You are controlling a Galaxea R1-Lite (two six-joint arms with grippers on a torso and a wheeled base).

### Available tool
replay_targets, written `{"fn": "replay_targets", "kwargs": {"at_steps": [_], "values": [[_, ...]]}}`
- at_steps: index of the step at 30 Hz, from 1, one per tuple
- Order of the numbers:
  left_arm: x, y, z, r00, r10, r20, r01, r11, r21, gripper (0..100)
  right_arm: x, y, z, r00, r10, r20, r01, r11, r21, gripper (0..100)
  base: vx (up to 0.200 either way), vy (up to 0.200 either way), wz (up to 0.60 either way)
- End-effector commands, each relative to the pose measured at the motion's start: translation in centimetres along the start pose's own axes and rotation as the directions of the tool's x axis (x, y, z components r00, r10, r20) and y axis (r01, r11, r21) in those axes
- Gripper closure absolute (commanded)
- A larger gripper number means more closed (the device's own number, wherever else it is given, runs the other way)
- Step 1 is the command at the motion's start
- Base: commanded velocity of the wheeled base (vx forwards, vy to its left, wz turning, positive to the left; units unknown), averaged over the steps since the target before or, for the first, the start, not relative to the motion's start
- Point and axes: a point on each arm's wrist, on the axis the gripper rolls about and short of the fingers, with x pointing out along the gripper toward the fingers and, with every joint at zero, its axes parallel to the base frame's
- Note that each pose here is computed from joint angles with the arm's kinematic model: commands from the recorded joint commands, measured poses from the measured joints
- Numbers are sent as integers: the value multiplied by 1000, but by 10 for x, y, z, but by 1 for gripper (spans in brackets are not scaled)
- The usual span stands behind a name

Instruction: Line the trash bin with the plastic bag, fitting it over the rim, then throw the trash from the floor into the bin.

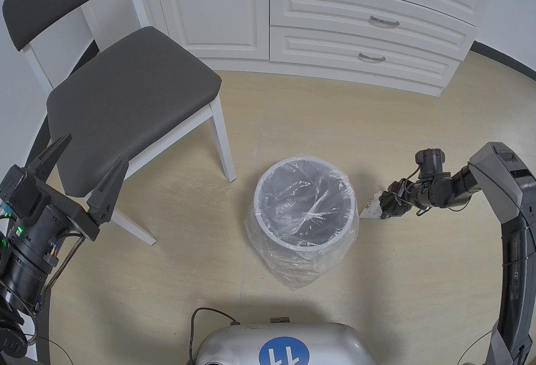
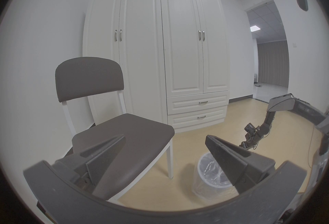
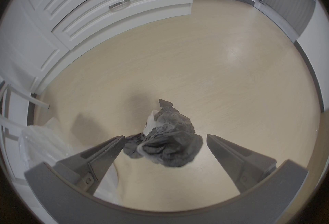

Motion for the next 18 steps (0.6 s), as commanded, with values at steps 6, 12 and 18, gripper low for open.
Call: {"fn": "replay_targets", "kwargs": {"at_steps": [6,12,18], "values": [[8,4,-6,989,135,-57,-133,990,38,0,45,-4,-25,1000,5,1,-5,997,78,0,0,0,0],[9,4,-6,987,147,-61,-145,989,39,0,52,-4,-30,999,20,29,-23,996,87,0,0,0,0],[9,5,-6,986,157,-62,-155,987,41,0,47,-3,-30,999,34,9,-35,996,85,100,0,0,0]]}}
